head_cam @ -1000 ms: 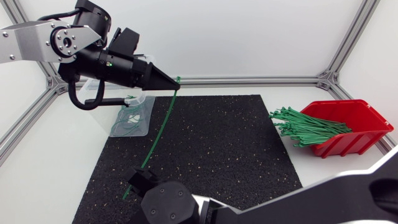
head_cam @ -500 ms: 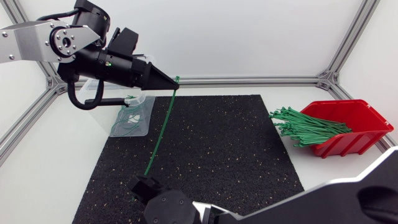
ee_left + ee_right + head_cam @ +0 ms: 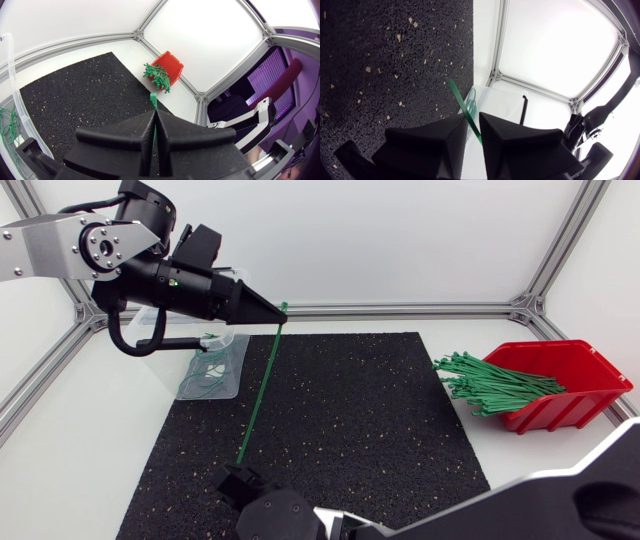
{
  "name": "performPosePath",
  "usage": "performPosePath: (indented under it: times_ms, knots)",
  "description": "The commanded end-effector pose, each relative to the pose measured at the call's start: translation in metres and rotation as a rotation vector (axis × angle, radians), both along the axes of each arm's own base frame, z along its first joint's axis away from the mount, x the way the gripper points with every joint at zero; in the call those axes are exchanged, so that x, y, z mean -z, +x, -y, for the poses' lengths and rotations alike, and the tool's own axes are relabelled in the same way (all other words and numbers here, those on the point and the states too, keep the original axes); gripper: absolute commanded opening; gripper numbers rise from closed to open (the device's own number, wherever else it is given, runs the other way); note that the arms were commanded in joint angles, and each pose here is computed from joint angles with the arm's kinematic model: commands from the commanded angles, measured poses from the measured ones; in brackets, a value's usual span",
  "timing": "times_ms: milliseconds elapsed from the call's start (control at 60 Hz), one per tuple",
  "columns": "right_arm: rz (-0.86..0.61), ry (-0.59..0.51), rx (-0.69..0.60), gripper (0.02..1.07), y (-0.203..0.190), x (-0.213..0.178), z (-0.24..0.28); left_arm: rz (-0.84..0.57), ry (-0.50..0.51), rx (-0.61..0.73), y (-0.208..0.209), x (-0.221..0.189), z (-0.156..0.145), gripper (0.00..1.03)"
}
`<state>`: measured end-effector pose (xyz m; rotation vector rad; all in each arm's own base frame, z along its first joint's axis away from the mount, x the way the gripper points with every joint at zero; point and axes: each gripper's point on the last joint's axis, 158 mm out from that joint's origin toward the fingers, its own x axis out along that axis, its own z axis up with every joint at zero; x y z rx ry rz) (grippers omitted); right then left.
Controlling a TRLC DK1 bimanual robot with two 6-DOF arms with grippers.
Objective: Take a green cable tie from the red box, thread the tail through the head to close it, then place it in the transparent bin on the left.
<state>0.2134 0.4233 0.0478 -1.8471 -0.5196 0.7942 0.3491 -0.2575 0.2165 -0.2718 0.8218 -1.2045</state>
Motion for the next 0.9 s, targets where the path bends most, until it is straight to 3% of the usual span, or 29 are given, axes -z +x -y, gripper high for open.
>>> performPosePath:
  times_ms: [0,367,883]
  knots:
    - [-0.002,-0.001,-0.006,0.27,-0.007,0.003,0.004,0.007,0.001,0.008,0.001,0.002,-0.001,0.03]
    - [0.004,0.009,-0.004,0.34,-0.007,-0.004,0.008,0.006,0.004,0.005,0.001,0.005,-0.004,0.03]
    - [0.002,-0.01,0.006,0.34,-0.003,0.005,0.01,0.007,0.003,0.012,-0.003,0.004,-0.002,0.03]
